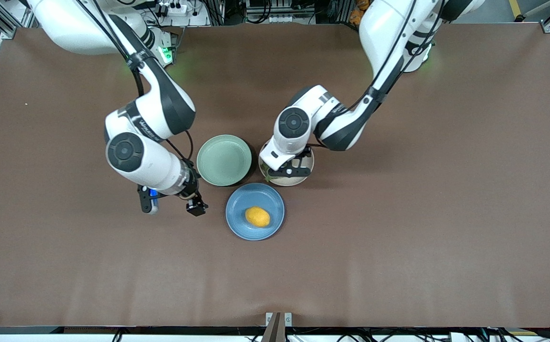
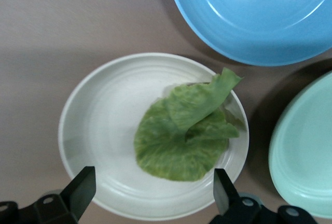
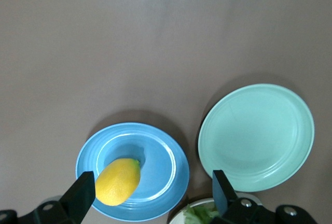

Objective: Pick lemon and lettuce from blue and beige plates
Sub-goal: 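Close the left gripper on the lettuce while the right gripper grasps the lemon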

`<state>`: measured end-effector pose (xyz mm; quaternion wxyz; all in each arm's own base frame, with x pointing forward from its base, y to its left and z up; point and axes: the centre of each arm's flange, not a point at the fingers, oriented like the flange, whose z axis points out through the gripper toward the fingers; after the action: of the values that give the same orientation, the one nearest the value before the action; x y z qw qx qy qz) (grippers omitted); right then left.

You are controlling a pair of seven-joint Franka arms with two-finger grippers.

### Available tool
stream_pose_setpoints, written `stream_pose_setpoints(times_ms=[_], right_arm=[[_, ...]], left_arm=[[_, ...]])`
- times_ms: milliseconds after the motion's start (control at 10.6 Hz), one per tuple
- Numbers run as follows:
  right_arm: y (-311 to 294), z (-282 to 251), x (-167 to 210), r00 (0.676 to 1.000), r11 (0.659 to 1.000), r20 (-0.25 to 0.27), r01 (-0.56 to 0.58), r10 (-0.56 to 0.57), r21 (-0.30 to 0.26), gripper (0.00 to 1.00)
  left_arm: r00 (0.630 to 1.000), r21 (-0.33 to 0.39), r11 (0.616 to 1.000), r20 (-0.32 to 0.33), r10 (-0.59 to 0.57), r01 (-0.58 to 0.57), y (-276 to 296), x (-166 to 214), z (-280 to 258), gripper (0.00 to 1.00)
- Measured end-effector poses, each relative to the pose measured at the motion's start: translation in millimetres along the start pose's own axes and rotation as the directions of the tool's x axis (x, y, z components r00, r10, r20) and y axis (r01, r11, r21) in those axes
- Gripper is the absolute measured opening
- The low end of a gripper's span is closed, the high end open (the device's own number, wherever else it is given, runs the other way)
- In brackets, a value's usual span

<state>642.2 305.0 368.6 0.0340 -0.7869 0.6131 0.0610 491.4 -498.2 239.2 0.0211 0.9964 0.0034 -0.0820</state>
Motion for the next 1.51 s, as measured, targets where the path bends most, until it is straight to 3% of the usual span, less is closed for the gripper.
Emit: stream_pose_setpoints(times_ms=[471, 1035, 1506], right_arm=[[-29, 34, -21, 0.993, 0.992, 0.04, -0.114, 0.112, 0.053, 1.0], [-56, 81, -50, 0.987, 0.981, 0.091, -0.141, 0.129, 0.134, 1.0], [-50, 142, -65, 0.991, 0.987, 0.068, -0.124, 0.117, 0.106, 1.0]], left_arm=[[0.999, -0.007, 1.0, -0.036, -0.004, 0.003, 5, 5, 40, 1.0], [0.999, 0.011, 1.0, -0.04, 0.007, -0.007, 13, -3, 61, 1.0], [0.998, -0.001, 1.0, -0.053, -0.017, 0.017, 16, -4, 71, 1.0]])
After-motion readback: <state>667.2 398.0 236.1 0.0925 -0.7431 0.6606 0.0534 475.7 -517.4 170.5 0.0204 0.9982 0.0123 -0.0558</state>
